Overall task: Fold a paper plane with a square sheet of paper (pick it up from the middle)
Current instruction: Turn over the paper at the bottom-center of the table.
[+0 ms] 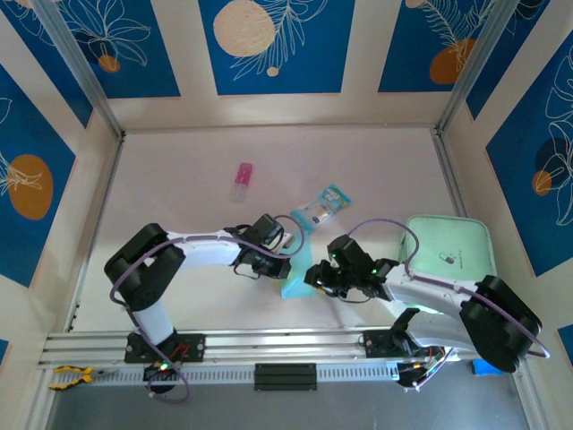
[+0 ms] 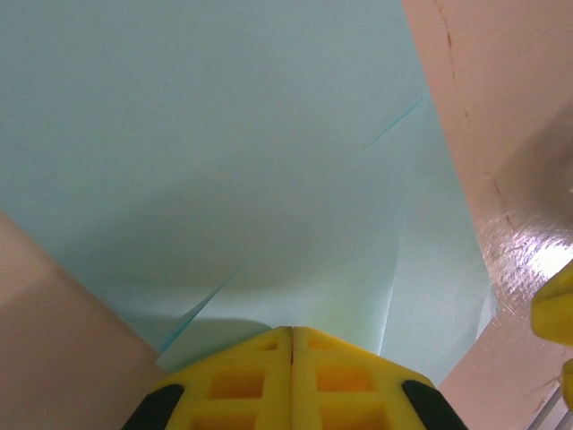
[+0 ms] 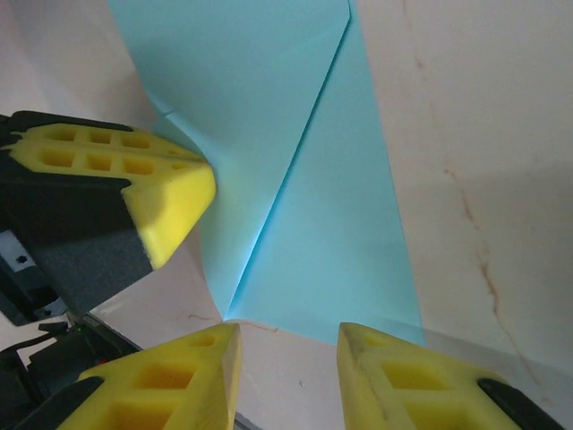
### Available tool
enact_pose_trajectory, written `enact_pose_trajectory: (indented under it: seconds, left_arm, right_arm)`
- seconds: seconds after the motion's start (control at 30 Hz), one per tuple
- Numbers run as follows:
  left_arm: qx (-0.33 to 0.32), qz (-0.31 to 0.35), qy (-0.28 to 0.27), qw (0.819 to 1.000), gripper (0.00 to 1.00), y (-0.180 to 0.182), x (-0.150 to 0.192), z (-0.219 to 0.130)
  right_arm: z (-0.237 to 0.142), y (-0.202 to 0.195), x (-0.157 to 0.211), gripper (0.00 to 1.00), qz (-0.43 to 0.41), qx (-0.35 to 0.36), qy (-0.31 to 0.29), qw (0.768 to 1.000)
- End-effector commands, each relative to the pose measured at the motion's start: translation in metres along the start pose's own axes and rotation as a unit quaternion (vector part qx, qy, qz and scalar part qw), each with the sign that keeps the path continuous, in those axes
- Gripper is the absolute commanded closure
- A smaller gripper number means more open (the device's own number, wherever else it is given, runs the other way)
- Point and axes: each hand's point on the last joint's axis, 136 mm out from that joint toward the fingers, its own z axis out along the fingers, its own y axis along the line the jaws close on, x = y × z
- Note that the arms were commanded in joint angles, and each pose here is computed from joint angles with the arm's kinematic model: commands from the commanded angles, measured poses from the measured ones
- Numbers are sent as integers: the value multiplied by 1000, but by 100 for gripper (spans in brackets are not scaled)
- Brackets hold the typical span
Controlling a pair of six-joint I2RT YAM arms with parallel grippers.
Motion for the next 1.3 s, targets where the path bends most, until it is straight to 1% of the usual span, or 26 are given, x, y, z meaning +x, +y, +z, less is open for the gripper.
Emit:
enact_pose_trajectory:
  seconds: [0.0, 0.13, 0.37, 0.53, 0.67, 0.77, 1.07, 1.27]
  left_arm:
    - [-19, -8, 27, 999, 95, 16, 19, 6]
    - [-18, -7, 26, 999, 95, 16, 19, 5]
    - [-15, -7, 25, 1000, 95, 15, 19, 4]
    - [-16, -7, 24, 1000, 95, 15, 20, 3]
    - [-16, -7, 18, 1000, 95, 15, 18, 1]
    - [-15, -6, 19, 1000, 96, 14, 18, 1]
    - [-12, -7, 18, 1000, 96, 13, 19, 0]
    - [-12, -8, 17, 1000, 96, 13, 19, 0]
  right_arm:
    - [4, -2, 4, 65, 12, 17, 12, 1000]
    - [4, -12, 4, 65, 24, 48, 7, 999]
    - [13, -16, 6, 64, 27, 54, 20, 998]
    - [20, 2, 1, 63, 19, 18, 17, 1000]
    - [20, 15, -10, 55, 12, -11, 3, 1000]
    - [19, 23, -18, 51, 8, -31, -2, 999]
    - [21, 37, -38, 50, -8, -59, 5, 998]
    - [22, 31, -46, 51, 1, -57, 0, 998]
